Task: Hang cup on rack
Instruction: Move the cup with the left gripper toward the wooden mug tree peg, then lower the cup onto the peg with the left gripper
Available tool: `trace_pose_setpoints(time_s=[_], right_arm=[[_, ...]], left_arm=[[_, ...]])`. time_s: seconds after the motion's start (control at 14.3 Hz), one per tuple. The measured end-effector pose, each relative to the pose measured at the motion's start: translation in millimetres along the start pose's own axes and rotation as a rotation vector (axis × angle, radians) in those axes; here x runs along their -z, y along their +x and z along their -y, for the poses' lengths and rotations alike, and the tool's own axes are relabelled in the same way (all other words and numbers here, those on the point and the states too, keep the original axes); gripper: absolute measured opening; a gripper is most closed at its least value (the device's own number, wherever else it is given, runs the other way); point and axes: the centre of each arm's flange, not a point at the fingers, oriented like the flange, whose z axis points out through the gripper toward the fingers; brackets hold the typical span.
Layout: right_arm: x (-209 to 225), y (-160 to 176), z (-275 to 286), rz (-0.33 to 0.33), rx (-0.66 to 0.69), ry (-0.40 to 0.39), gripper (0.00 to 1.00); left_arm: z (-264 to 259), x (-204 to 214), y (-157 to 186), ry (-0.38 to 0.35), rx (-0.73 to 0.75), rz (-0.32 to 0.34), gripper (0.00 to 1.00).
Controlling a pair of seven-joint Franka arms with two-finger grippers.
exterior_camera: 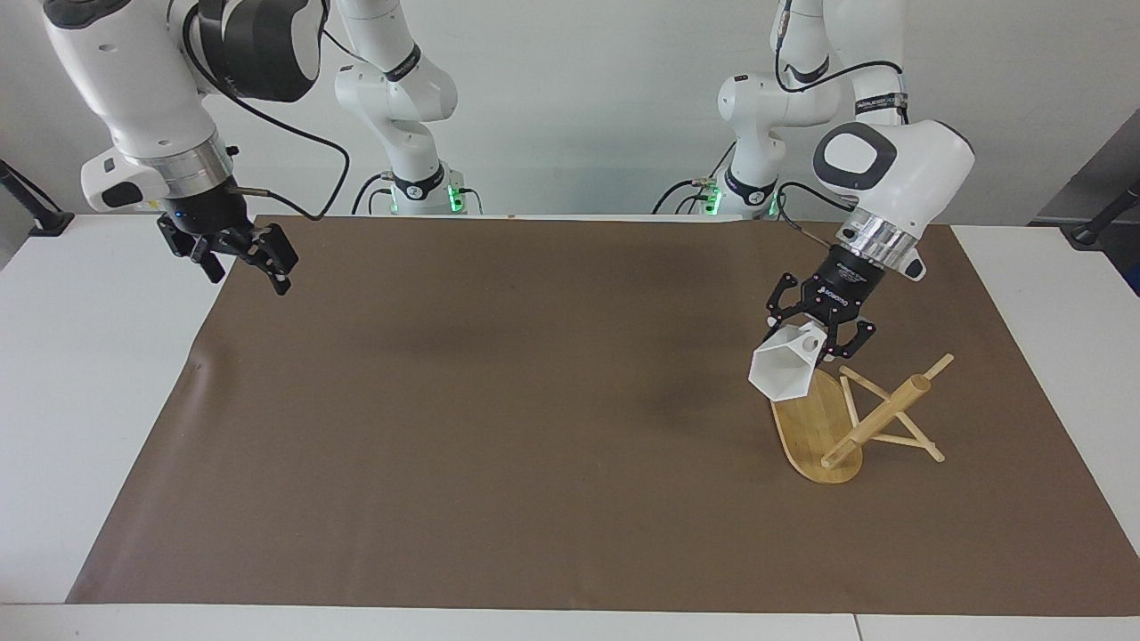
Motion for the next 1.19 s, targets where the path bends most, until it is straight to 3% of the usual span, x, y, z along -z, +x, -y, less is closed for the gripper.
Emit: trace_pose_setpoints(time_s=[0.35,1.19], right_arm=[[-4,-8,5,0.063,0.009,-0.007,1.0],[15,-6,-18,0.013,0.126,-0.007,1.0]], left_arm=[[-6,-5,3,-0.035,0.048,0.008,0.73],[-12,-6,5,-0.07,0.131,0.021,0.73]])
